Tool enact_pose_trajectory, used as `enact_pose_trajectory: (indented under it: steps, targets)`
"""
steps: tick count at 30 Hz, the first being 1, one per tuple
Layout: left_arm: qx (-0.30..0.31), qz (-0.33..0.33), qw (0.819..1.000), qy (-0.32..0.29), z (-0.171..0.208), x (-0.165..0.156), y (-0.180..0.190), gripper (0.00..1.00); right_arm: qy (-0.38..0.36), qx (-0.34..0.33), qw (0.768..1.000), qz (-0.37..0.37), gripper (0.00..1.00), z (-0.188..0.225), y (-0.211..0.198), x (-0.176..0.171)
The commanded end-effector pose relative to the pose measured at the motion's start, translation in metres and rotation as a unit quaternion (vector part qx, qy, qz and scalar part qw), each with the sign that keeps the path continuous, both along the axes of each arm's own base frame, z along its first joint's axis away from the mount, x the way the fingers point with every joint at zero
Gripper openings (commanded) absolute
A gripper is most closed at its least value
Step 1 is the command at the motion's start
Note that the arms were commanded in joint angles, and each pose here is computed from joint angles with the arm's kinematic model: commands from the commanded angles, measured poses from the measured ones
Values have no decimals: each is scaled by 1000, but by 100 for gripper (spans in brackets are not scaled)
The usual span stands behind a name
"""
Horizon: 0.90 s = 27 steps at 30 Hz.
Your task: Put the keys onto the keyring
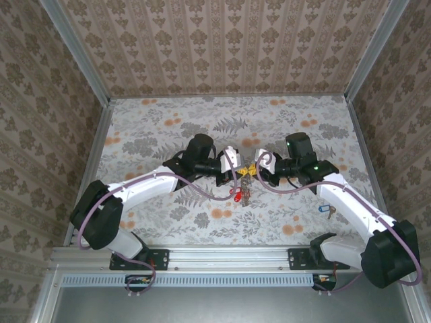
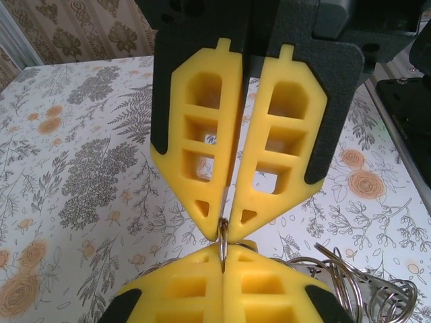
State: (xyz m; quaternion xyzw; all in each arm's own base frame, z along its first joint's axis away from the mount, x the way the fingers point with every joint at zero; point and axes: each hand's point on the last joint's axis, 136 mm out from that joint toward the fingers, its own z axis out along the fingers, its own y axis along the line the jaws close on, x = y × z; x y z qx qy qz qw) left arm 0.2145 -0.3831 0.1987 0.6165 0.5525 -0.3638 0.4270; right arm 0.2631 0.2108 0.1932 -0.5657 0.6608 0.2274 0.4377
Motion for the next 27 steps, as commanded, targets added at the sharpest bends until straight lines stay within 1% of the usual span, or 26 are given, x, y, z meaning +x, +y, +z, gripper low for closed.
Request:
enact_pose_trajectory:
  steps: [1, 3, 5, 6, 8, 10, 13, 17, 20, 27]
  targets:
    - [-51, -16, 998, -25, 35, -4, -1, 0, 16, 11, 1000, 7, 12, -3, 1, -2]
    - [-54, -17, 998, -27, 37, -4, -1, 0, 16, 12, 1000, 7, 13, -3, 1, -2]
    - [-56, -18, 998, -25, 38, -4, -2, 0, 17, 16, 1000, 10, 7, -2, 2, -2]
    - [-58, -17, 998, -27, 39, -4, -2, 0, 17, 18, 1000, 12, 6, -1, 3, -2]
    - [-56, -14, 998, -27, 38, -3, -1, 0, 18, 18, 1000, 10, 0, 1, 3, -2]
    - [-45, -6, 999, -28, 34, -1, 0, 2, 16, 18, 1000, 12, 0, 5, 3, -2]
    - [-13, 4, 999, -29, 23, 3, 3, 13, 8, 23, 1000, 18, 0, 13, 4, -4]
    - [41, 13, 998, -40, 8, 7, 6, 16, -5, 27, 999, 19, 0, 18, 6, -3]
    - [70, 6, 997, -36, 0, 6, 4, 16, -8, 22, 1000, 17, 0, 17, 7, -1]
    - [77, 12, 996, -41, -4, 9, -3, 17, -13, 24, 999, 22, 0, 20, 7, -4]
